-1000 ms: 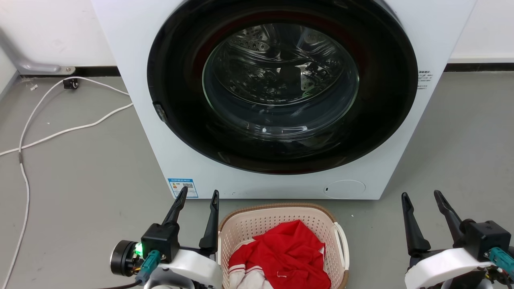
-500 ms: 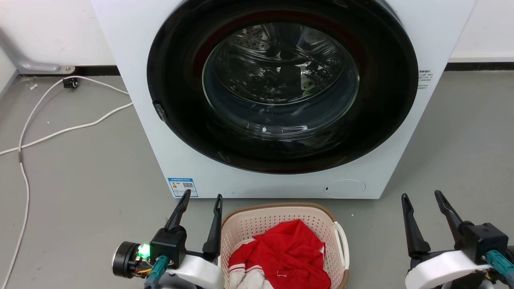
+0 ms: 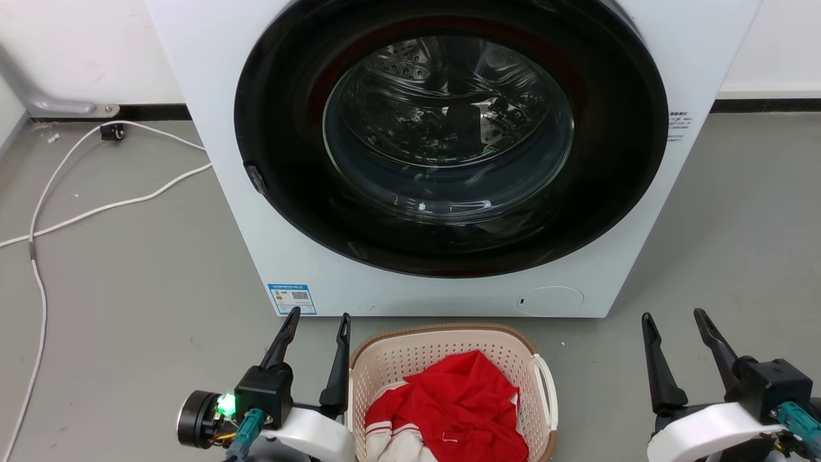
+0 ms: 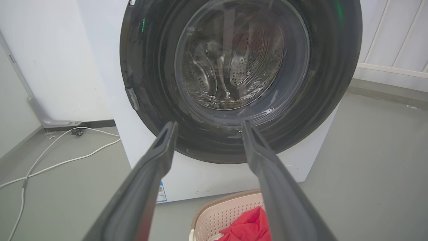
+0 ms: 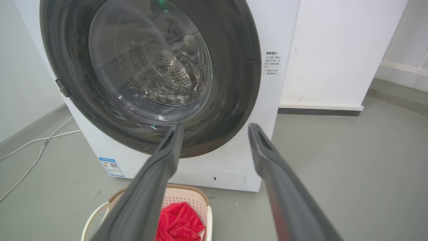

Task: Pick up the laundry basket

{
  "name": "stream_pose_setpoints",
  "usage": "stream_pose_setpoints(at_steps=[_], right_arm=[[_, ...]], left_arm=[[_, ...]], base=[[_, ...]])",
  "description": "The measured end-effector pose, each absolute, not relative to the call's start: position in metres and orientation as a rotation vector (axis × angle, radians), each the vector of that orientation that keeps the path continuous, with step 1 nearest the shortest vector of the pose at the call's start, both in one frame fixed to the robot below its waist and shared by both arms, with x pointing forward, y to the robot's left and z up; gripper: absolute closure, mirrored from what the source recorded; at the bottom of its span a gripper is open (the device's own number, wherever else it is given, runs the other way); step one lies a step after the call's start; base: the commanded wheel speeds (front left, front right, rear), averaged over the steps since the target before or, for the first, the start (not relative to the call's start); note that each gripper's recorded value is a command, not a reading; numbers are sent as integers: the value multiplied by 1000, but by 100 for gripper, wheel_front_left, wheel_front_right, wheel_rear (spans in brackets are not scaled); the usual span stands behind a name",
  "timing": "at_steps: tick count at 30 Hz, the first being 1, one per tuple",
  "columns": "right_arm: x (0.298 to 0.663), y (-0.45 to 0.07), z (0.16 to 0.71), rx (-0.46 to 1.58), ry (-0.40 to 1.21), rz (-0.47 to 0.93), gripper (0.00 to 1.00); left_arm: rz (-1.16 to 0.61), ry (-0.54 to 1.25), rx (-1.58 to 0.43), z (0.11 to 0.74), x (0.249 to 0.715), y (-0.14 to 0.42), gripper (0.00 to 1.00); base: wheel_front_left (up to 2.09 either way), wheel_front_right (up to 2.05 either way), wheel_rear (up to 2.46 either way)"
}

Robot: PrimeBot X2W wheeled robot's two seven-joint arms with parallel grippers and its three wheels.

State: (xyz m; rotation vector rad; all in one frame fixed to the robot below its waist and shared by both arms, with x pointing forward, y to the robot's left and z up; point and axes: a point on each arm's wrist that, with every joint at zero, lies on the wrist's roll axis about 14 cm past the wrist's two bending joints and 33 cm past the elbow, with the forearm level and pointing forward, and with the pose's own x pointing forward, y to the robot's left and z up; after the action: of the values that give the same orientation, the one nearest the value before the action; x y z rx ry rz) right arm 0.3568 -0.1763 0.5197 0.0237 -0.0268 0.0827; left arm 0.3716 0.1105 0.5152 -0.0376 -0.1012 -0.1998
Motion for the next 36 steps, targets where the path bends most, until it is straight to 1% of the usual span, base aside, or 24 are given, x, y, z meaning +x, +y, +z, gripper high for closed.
stream_pose_setpoints(at_steps=[10,18,23,28,36], right_arm=[[358,-177,515,24,-11,79,0],[370,-190,487,40,90,41,0],[384,-191,462,49,170,34,0],[399,-186,428,49,279,46,0],[417,-173,361,65,484,81,0]], left_arm=[[-186,-94,-34,513,373,113,0],[-183,-23,-58,490,392,115,0],[-195,61,-70,464,413,112,0],[-207,183,-85,427,436,108,0],[-225,441,-107,348,455,106,0]], base=[[0,0,0],[0,0,0],[0,0,0],[0,0,0],[0,0,0]])
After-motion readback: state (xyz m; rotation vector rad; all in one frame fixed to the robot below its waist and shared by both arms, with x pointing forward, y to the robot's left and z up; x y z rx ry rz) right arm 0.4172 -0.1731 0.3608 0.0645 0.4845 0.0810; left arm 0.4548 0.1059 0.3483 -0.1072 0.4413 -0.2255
